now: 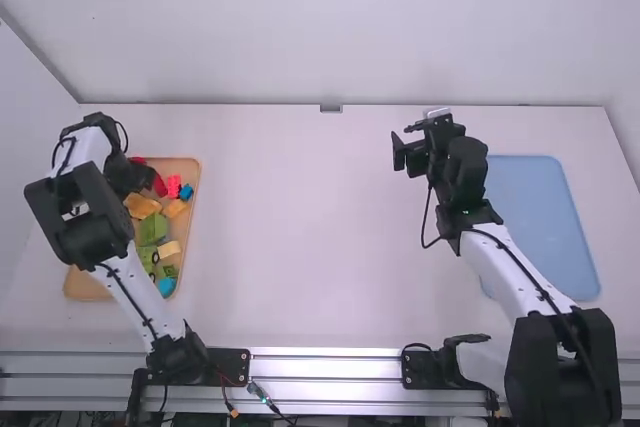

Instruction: Assemble lego blocks to make yellow taxi

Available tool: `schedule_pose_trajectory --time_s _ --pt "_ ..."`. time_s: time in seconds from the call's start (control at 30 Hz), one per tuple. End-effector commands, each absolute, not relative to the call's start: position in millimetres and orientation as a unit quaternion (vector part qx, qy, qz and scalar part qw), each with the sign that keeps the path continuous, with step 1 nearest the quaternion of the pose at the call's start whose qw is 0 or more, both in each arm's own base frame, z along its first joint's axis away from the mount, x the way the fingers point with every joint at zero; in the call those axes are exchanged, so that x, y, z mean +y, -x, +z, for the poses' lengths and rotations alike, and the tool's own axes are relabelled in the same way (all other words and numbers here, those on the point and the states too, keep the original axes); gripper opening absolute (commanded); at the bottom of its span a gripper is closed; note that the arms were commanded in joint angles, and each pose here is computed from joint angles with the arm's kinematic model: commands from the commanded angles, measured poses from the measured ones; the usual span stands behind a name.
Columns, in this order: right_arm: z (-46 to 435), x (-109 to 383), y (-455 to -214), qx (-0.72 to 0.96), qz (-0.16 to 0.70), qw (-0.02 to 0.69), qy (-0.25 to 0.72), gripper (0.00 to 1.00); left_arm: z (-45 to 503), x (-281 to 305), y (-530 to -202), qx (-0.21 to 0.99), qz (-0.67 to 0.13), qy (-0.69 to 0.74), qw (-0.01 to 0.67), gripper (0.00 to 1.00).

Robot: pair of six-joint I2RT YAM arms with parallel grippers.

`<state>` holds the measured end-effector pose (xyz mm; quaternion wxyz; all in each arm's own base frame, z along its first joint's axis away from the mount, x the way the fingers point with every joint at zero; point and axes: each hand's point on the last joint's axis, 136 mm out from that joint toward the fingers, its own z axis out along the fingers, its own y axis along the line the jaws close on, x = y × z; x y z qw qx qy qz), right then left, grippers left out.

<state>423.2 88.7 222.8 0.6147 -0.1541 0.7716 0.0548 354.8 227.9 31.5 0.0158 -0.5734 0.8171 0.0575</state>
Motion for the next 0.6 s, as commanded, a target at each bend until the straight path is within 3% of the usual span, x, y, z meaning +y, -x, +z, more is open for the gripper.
schedule_pose_trajectory --time_s 0.0,0.57 --pt "242 89 -430 0.758 0.053 0.632 0.152 0.99 17 224 -345 0.817 0.070 0.573 -0.006 0.85" --pt "241 90 -430 0.760 0.055 0.630 0.152 0.99 -19 209 -345 0.840 0.034 0.541 0.001 0.83"
